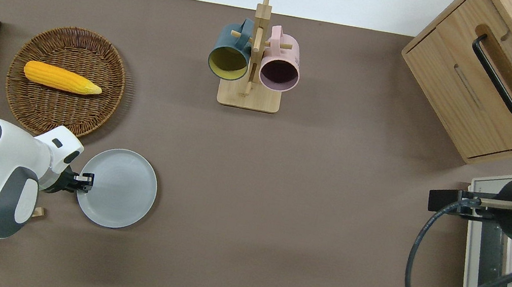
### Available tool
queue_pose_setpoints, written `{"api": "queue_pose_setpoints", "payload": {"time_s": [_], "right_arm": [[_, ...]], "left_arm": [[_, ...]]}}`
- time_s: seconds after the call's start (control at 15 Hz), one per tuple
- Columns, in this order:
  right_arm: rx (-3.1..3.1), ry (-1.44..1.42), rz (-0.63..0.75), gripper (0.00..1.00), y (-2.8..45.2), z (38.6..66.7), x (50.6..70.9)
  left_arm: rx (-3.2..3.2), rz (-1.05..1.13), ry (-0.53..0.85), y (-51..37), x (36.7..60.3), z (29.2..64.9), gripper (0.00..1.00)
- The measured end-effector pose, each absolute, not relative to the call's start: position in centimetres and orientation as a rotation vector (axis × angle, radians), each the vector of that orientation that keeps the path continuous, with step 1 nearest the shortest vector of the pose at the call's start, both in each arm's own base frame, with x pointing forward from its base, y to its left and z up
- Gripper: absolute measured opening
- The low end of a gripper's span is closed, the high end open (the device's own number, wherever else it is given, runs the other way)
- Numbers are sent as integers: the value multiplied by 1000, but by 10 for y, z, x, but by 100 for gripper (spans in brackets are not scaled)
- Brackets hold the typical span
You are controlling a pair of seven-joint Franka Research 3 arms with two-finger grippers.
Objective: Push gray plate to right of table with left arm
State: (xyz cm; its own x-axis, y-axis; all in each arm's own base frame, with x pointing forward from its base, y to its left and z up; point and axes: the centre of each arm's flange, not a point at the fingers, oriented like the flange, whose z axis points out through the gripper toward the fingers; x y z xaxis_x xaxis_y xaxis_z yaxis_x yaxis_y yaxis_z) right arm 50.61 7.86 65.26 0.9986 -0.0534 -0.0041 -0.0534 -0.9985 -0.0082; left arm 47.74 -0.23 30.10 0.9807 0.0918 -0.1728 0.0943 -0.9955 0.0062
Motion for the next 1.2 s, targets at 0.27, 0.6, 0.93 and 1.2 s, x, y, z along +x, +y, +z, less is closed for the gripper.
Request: {"api": "queue_pose_setpoints", "payload": {"time_s": [0.27,0.6,0.93,1.2], "right_arm": [[-3132,84,6,100,79,653,506],[-3132,84,6,100,79,653,506],[-3132,84,6,100,79,653,506],[-3132,84,6,100,79,653,506]], "left_arm": [[3067,-258,196,-4,477,305,3],[3052,-258,194,-12,477,305,3],[2969,-279,130,-81,471,304,3],[2940,-254,162,-159,457,300,3]]}}
